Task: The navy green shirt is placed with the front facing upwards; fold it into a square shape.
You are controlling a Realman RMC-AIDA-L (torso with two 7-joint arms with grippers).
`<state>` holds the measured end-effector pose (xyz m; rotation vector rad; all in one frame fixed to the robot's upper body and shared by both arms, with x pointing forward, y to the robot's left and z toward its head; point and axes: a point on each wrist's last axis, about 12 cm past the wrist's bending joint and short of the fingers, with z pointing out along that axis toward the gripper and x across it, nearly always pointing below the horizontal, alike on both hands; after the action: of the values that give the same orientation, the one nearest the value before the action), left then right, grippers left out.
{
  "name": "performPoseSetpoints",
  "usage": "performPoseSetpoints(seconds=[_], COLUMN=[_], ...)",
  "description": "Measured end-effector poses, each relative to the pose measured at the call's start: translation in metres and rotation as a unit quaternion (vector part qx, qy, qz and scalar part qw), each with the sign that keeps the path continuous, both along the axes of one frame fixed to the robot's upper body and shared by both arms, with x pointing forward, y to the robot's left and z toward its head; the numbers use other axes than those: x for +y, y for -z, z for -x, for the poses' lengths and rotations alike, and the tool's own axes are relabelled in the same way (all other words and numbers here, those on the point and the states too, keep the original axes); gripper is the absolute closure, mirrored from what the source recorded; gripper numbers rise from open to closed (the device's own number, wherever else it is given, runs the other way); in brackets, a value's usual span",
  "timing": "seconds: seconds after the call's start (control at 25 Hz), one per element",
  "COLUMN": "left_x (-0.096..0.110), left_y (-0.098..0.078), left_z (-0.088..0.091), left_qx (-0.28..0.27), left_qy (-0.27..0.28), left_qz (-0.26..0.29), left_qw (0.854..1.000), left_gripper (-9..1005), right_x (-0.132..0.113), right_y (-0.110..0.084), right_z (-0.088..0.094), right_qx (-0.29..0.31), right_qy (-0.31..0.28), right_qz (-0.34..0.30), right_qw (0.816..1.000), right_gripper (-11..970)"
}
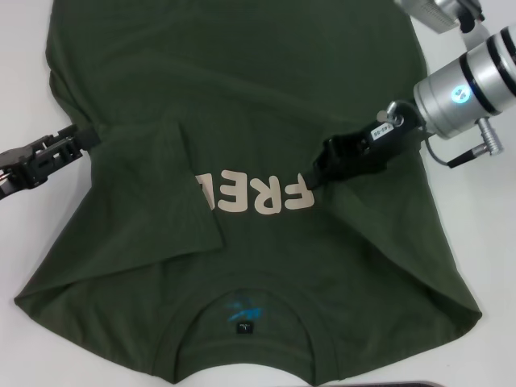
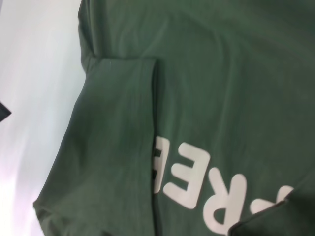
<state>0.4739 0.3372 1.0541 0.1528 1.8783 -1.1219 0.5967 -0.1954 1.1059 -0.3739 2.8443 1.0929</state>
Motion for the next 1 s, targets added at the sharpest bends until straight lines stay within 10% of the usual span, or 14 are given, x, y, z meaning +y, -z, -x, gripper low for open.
performPoseSetpoints(seconds=[0.52,1.0], left_x=[0.001,-0.001], left_y=[0.001,0.001], left_z=[0.002,0.003], left_qx=[0.002,0.001], left_qy=[-0.001,0.004], left_qz=[0.001,0.005], left_qw=[1.0,1.0], left_gripper=[443,441], right_x=[-0.001,-0.037], right_y=[0.012,0.009], right_z=[0.009,0.005], right_qx=[0.008,-0.061], right_qy=[-0.01,0.017], right_qz=[-0.019,-0.065], right_qw=[1.0,0.996], right_gripper=[803,297])
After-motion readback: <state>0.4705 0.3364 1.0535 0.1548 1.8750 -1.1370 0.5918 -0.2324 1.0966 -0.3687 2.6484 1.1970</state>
